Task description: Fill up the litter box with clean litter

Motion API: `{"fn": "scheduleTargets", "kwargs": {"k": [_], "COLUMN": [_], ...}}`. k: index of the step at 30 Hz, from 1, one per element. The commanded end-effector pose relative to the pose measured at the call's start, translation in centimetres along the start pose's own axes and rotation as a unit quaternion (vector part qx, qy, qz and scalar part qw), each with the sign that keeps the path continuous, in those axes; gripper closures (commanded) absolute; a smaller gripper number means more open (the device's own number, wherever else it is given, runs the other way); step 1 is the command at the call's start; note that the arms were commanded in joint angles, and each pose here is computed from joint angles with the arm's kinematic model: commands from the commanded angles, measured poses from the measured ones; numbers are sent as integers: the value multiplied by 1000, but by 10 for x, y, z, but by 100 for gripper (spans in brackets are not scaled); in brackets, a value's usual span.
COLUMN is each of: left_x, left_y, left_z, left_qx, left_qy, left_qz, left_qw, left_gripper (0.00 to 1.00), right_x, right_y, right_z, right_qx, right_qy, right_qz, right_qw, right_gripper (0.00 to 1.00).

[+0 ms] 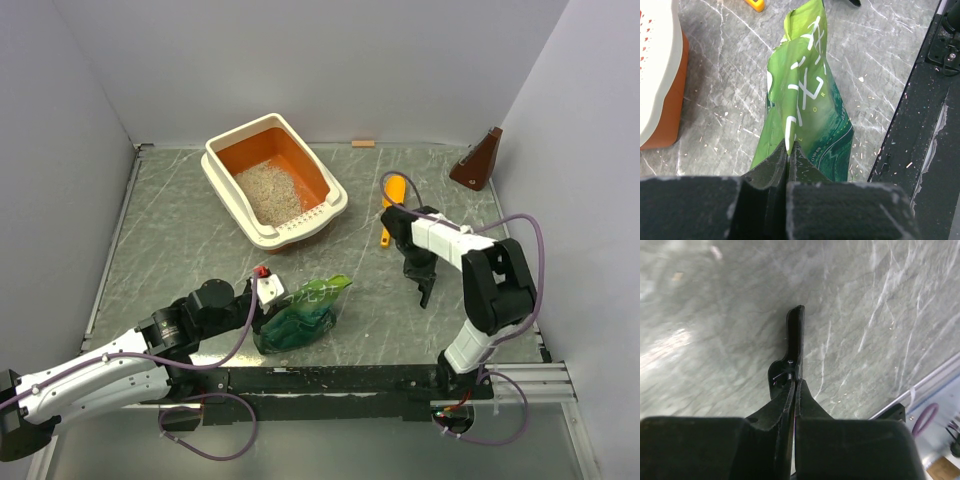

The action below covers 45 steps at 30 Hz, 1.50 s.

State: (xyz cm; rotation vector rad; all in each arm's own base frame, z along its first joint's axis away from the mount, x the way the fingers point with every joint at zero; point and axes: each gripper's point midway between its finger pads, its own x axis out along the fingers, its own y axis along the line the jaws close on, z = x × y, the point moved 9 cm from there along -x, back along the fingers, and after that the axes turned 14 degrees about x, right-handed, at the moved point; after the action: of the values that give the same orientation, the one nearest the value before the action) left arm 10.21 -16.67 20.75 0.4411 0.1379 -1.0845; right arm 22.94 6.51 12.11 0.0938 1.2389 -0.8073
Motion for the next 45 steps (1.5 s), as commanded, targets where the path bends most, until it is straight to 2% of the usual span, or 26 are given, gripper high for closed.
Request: {"fn": "scheduleTargets", "kwargs": {"k": [1, 3, 7, 12, 14, 17, 21, 23, 28, 29, 32, 34, 39, 42, 45], "left_x": [-2, -4, -9, -22, -27, -29, -14, -1, 10, 8, 7, 2, -7, -9, -6], "left_y": [11, 13, 17, 29, 35, 42, 50, 54, 88, 96, 111, 115, 112, 108, 107], "left_z": [22, 25, 42, 80, 98, 121, 142, 148, 145, 144, 138, 136, 130, 126, 121], "left_qx": [7, 12, 18, 19, 15, -1, -44, -64, -154, -177, -204, -205, -217, -224, -230], "left_qy": [-28, -29, -37, -38, -53, -77, -67, -73, -147, -166, -206, -236, -293, -310, -306], "left_qz": [27, 26, 18, 25, 32, 42, 55, 32, -35, -48, -81, -105, -182, -204, -205], "left_qw": [999, 999, 999, 999, 998, 996, 995, 995, 976, 969, 954, 944, 913, 901, 901], "left_gripper": [97, 82, 62, 51, 48, 41, 40, 41, 44, 44, 45, 44, 45, 46, 46], "right_x": [-48, -67, -105, -156, -180, -218, -259, -271, -282, -286, -288, -287, -288, -290, -293], "right_y": [-1, -4, -9, -16, -19, -33, -52, -58, -61, -61, -59, -56, -46, -38, -34], "right_z": [23, 29, 39, 43, 39, 36, 19, 11, -1, -4, -7, -7, -10, -10, -9], "right_qx": [23, 19, -2, -47, -81, -116, -175, -195, -241, -249, -259, -259, -282, -284, -279], "right_qy": [-53, -71, -107, -154, -162, -185, -193, -193, -180, -184, -187, -194, -200, -188, -176], "right_qz": [82, 115, 183, 297, 377, 506, 660, 707, 767, 782, 804, 809, 837, 849, 859], "right_qw": [995, 991, 977, 941, 908, 834, 705, 652, 566, 540, 502, 491, 423, 403, 391], "right_gripper": [100, 100, 100, 100, 100, 100, 100, 100, 100, 100, 100, 100, 100, 100, 100]}}
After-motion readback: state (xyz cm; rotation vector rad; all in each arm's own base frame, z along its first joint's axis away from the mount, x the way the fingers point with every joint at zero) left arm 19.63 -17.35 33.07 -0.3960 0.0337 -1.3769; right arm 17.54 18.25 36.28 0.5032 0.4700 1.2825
